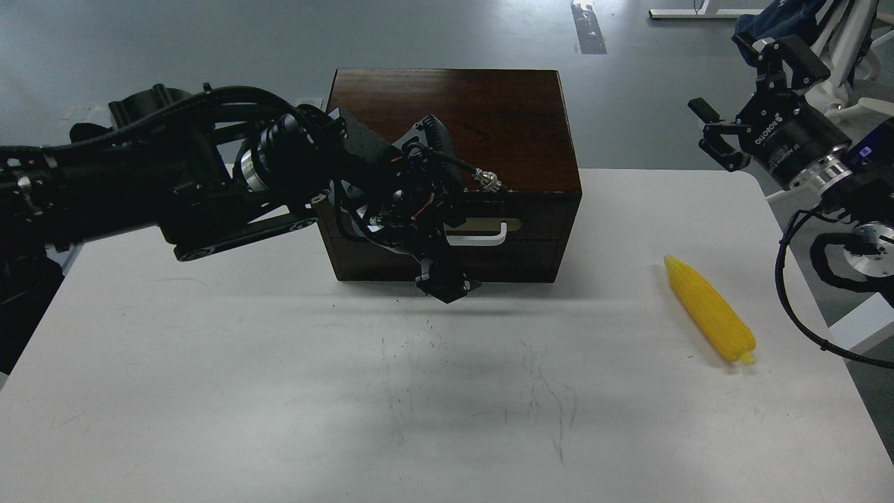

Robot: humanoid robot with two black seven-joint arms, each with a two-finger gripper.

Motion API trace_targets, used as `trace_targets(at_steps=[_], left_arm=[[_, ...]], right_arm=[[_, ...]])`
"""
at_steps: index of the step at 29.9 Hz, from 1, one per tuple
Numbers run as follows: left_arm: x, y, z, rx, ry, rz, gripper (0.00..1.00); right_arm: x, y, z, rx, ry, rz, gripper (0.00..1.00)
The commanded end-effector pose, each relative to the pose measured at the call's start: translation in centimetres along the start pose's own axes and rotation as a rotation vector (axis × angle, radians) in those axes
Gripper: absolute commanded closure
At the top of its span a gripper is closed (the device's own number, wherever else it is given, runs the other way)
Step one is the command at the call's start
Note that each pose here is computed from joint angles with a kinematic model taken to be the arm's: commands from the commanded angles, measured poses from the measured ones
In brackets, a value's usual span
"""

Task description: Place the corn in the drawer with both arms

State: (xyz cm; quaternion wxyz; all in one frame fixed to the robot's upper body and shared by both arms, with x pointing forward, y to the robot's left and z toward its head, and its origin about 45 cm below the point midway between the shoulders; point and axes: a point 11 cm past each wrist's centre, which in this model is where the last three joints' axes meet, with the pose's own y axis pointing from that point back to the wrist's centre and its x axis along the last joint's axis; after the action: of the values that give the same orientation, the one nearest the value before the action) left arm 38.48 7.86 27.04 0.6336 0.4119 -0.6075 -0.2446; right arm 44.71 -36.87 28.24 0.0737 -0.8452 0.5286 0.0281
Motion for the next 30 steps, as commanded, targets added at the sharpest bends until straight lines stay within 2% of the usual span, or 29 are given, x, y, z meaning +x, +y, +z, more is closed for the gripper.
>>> trace_targets(at_steps=[1, 19, 30], left_arm=[[-0.1, -0.2, 0.2, -0.004, -0.002, -0.003, 0.01], [-0.9, -1.2, 1.0, -0.019, -0.031, -0.026, 0.01], [0.3, -1.2, 4.7, -0.114, -0.104, -0.002, 0.01]], right_arm=[[0.0, 0.0, 0.0, 0.0, 0.0, 0.0, 0.0], [0.0, 0.1, 0.1, 0.003, -0.003, 0.002, 0.0], [0.1, 0.2, 0.2, 0.0, -0.004, 0.004, 0.0]])
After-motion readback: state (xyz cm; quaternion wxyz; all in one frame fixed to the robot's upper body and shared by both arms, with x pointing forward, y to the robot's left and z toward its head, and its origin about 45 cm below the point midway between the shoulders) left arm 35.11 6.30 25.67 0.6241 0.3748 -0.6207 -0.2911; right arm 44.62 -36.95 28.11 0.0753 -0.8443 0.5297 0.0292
